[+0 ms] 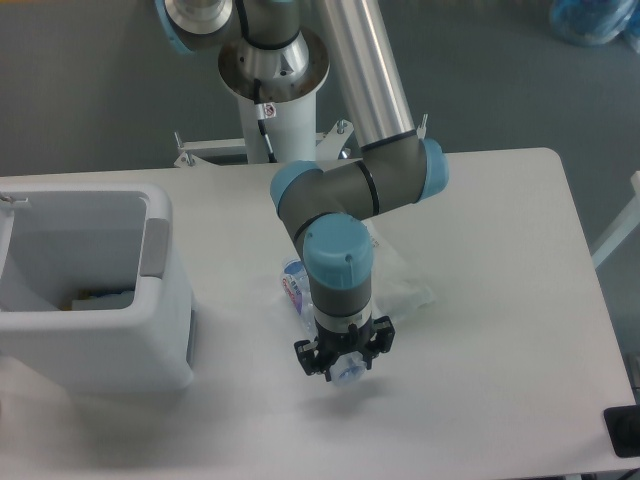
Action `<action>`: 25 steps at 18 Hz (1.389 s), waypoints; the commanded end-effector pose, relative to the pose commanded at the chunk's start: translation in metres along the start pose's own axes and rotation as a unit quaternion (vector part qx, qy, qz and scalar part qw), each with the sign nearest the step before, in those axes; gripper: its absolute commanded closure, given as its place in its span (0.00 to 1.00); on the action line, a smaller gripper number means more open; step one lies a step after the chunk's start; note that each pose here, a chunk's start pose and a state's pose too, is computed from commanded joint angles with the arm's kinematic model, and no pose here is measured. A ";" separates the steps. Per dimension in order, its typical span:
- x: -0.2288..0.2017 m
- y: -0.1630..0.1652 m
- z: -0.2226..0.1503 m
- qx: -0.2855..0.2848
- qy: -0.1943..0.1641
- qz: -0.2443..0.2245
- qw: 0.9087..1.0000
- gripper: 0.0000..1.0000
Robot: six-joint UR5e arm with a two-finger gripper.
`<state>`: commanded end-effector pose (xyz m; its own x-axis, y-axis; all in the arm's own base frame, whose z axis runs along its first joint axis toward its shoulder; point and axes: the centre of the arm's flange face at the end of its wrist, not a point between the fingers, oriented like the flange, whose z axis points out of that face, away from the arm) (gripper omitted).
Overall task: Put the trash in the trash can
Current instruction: 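Lift the bottle and carry it over the white trash bin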
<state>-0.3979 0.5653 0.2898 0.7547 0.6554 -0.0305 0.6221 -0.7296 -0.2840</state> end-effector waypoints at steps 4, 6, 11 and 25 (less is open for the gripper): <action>-0.003 -0.039 -0.068 0.072 -0.007 0.006 0.997 0.34; -0.003 -0.057 -0.100 0.112 -0.009 0.006 0.994 0.33; 0.003 -0.078 -0.169 0.224 0.025 0.011 0.974 0.33; 0.059 -0.055 -0.322 0.337 0.109 0.067 0.933 0.33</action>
<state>-0.3205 0.5812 0.6125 0.8863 0.4584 0.0664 0.3032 -0.4658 -0.8313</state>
